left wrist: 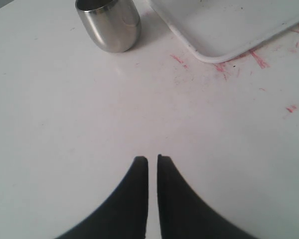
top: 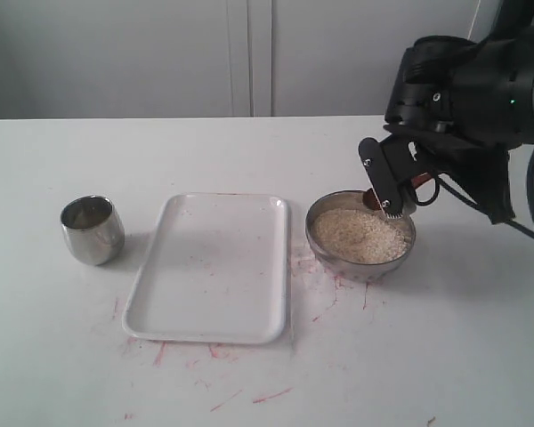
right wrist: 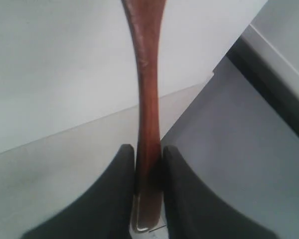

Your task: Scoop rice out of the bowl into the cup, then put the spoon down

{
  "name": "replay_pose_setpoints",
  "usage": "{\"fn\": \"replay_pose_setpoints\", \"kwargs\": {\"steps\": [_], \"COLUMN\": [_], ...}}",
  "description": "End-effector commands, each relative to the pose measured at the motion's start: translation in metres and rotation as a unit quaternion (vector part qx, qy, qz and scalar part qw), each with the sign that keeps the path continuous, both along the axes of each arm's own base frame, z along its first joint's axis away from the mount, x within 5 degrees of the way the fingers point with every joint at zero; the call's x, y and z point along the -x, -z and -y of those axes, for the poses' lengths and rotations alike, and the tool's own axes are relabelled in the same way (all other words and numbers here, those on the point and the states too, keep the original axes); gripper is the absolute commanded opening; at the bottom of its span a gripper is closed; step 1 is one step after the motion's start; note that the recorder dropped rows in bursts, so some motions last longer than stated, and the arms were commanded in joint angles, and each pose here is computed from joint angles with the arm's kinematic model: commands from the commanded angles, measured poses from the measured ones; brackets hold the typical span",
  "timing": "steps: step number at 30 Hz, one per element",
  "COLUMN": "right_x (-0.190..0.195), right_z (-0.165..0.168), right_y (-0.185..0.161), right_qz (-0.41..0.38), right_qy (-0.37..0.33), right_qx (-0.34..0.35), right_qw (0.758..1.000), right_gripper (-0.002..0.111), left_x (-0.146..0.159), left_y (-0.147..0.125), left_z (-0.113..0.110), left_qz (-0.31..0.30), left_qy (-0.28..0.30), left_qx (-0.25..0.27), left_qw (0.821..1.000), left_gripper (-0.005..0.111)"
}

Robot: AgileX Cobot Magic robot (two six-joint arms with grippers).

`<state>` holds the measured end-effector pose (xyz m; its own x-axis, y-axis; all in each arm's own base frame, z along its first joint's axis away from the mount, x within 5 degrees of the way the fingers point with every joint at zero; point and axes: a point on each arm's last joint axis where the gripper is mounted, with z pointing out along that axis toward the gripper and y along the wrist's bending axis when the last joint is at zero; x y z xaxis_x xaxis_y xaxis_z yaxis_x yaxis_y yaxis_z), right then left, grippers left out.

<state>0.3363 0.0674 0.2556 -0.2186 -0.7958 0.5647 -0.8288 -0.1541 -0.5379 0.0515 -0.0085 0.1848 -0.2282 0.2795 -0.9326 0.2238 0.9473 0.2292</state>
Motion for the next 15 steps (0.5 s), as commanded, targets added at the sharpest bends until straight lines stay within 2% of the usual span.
{"fn": "replay_pose_setpoints", "kwargs": {"steps": [1,15], "right_x": [0.006,-0.002], "right_z": [-0.005,-0.018], "right_y": [-0.005,0.025], "right_qz": [0.019,-0.021], "right_qy": [0.027,0.012], "right_qx": [0.009,0.045], "right_qw": [0.999,0.999], "right_gripper": [0.000,0.000], "left_x": [0.001,0.001], "left_y": [0.006,0.006], "left_z": [0.000,0.000], "left_qz": [-0.020,-0.020], "left_qy": [0.000,0.000], "left_qx": [0.000,0.000], "left_qw": [1.000,1.000], "left_gripper": [0.014,0.014]}}
